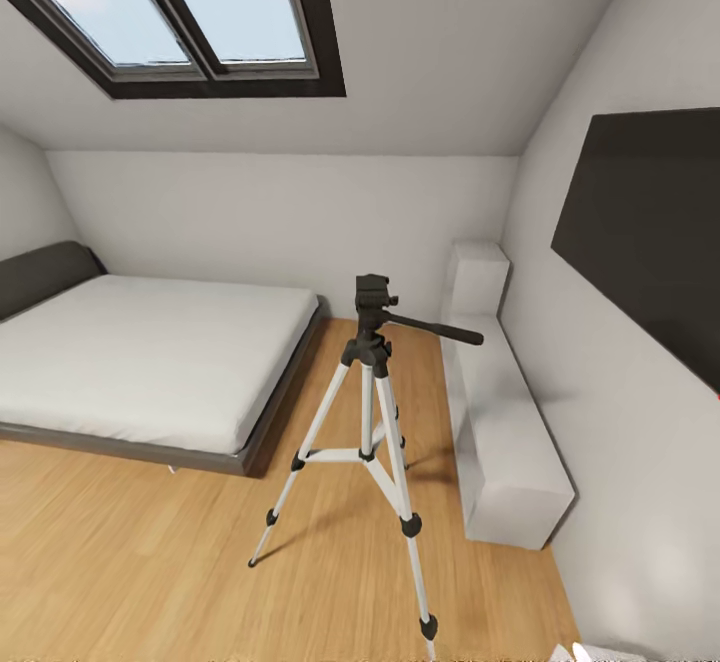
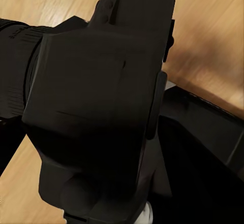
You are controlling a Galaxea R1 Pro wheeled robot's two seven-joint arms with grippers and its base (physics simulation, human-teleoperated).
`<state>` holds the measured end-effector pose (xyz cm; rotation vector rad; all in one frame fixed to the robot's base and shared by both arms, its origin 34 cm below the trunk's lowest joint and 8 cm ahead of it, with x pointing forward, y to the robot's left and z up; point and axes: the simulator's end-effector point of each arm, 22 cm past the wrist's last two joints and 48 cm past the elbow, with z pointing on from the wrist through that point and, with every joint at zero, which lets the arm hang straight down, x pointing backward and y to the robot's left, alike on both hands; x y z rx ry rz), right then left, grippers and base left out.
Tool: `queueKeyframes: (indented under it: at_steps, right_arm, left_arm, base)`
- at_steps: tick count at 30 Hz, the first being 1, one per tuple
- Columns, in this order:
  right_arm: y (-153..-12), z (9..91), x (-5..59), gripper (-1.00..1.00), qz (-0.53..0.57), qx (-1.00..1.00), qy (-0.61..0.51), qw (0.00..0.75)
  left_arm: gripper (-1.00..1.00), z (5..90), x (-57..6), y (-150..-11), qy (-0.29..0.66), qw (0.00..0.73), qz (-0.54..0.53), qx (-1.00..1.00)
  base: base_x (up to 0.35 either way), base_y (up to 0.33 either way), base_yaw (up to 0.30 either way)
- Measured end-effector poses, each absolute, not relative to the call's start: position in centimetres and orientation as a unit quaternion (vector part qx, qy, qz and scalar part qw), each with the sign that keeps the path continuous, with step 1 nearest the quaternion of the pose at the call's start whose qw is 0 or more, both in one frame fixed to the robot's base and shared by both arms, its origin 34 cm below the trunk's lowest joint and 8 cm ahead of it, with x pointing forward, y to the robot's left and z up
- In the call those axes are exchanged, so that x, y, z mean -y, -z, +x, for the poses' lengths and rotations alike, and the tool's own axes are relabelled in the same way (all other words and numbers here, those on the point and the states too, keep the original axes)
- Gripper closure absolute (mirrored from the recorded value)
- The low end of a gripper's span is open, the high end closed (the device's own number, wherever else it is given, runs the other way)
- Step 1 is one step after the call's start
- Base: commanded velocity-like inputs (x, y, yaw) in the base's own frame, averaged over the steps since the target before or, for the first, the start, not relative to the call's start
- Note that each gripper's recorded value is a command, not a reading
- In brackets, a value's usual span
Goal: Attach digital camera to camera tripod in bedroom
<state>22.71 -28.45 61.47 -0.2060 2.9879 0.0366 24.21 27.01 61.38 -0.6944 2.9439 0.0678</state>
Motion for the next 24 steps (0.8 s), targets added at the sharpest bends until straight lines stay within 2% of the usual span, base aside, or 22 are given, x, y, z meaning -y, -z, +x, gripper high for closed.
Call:
queueKeyframes:
  at_steps: [24]
  right_arm:
    - [-61.1, 21.2, 28.4, -1.00, -0.068, -0.996, -0.015, 0.053]
  left_arm:
    - [1.00, 22.7, -27.0, -60.9, -0.027, 0.039, -0.227, -0.973]
  base:
    - [0.000, 0.000, 0.000]
